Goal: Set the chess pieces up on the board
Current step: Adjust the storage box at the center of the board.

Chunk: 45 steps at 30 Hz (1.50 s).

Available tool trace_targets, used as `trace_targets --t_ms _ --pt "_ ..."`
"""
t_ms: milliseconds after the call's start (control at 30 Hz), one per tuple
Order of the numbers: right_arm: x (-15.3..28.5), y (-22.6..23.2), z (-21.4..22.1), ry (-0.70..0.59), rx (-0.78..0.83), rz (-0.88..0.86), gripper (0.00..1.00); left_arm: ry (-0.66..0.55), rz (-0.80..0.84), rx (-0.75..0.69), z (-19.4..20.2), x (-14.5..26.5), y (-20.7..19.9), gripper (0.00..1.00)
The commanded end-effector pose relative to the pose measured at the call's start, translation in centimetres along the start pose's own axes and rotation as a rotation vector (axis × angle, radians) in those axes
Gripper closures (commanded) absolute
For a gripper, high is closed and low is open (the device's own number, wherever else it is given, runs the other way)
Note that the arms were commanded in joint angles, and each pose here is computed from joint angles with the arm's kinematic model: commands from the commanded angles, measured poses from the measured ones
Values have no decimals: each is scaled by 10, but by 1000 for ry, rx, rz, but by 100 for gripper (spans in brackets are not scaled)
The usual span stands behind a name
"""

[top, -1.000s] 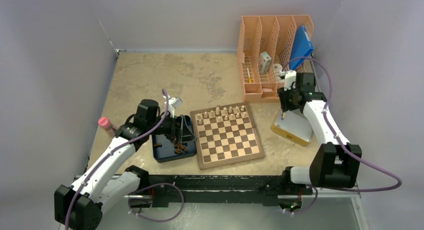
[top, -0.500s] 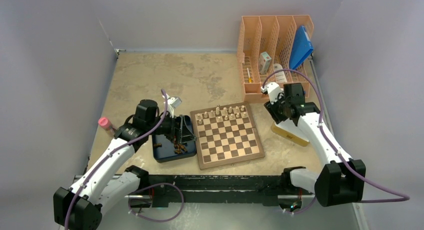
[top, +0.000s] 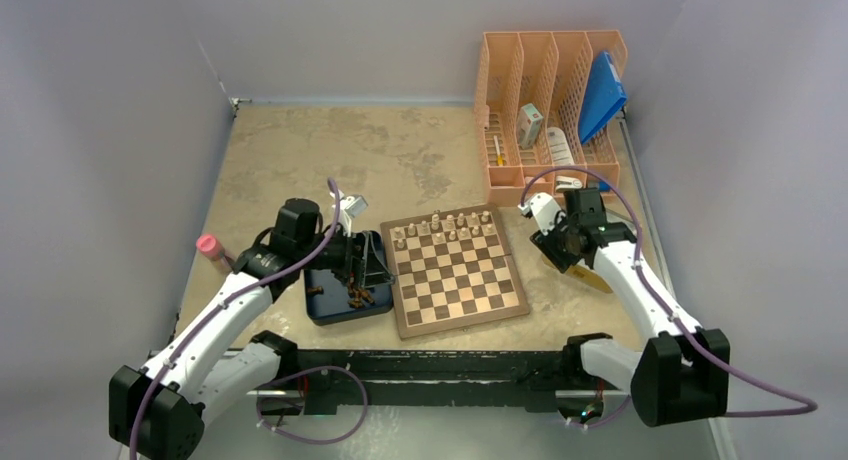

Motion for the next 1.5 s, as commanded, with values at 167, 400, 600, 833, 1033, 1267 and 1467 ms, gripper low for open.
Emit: trace_targets --t_ms 167,400,600,833,1033,1267,1467 --pt "-19 -7 4 47 16 28 54 -35 31 -46 -13 1 -7 23" --pt "-20 -12 -20 -11 -23 33 82 -23 21 -32 -12 -1 -4 24" --pt "-25 -3 -41 -52 -68 -52 97 -1 10 -10 -10 -5 0 24" --pt "-19 -2 -68 -114 -178 -77 100 -6 34 -22 -10 -4 -3 24" --pt "-16 -9 -77 -122 -216 -48 100 0 45 -21 -9 -4 -6 24" --pt "-21 -4 -99 -141 -233 -66 100 5 42 -20 -8 -6 -5 24" --pt "-30 -1 -110 -144 -319 -80 100 7 36 -17 -8 -6 -4 24"
Point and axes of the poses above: each gripper's point midway between its finger pads, its own x axis back along the fingers, its own y axis along the line the jaws close on, z = x × y, the point moved 2 cm from there along x, back along the fingers, and after that the axes turned 14 degrees about -x, right-handed, at the moved point
